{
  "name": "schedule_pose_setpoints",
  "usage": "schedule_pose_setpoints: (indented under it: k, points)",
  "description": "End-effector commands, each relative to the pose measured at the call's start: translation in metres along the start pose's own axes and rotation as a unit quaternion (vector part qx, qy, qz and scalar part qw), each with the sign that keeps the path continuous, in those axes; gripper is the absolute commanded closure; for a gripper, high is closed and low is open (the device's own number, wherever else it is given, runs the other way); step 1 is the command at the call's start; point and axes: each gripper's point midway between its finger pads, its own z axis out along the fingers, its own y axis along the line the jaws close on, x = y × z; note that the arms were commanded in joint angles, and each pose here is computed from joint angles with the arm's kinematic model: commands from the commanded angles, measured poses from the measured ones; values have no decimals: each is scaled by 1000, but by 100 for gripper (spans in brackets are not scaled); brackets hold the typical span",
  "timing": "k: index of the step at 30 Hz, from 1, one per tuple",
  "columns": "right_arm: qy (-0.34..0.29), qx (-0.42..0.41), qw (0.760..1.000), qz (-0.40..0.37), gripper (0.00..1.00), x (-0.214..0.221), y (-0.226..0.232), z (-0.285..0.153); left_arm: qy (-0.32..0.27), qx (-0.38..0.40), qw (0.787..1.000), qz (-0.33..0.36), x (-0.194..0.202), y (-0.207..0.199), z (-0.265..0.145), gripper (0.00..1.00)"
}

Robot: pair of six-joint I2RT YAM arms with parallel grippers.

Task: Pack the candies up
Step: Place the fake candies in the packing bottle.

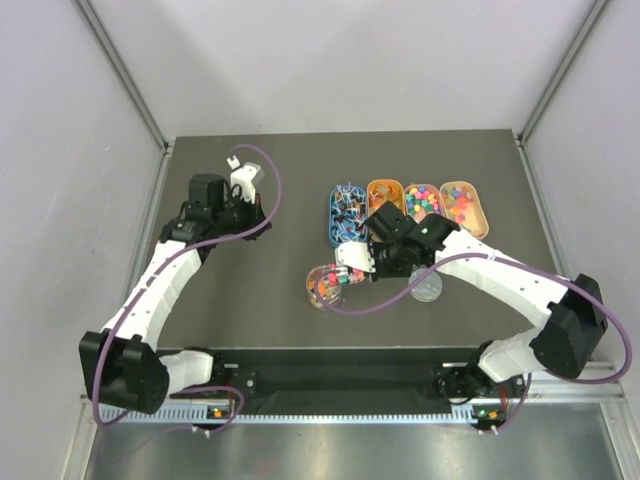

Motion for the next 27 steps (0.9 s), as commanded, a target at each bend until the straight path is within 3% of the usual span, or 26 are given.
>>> schedule_pose_setpoints:
  k: [1,13,24,27]
  points:
    - [21,28,999,-40,100,-8,-17,-25,-47,10,999,15,-19,-6,-7,100]
    - [96,30,992,-75,100,-4,-19,-30,-57,21,998,17,-10,-10,-7,100]
    - [114,49,989,-82,100,1,-24,-44,-58,29,998,17,-10,-12,-5,100]
    - [103,61,992,-42,100,6,-20,-45,-45,21,999,17,-4,-8,-5,100]
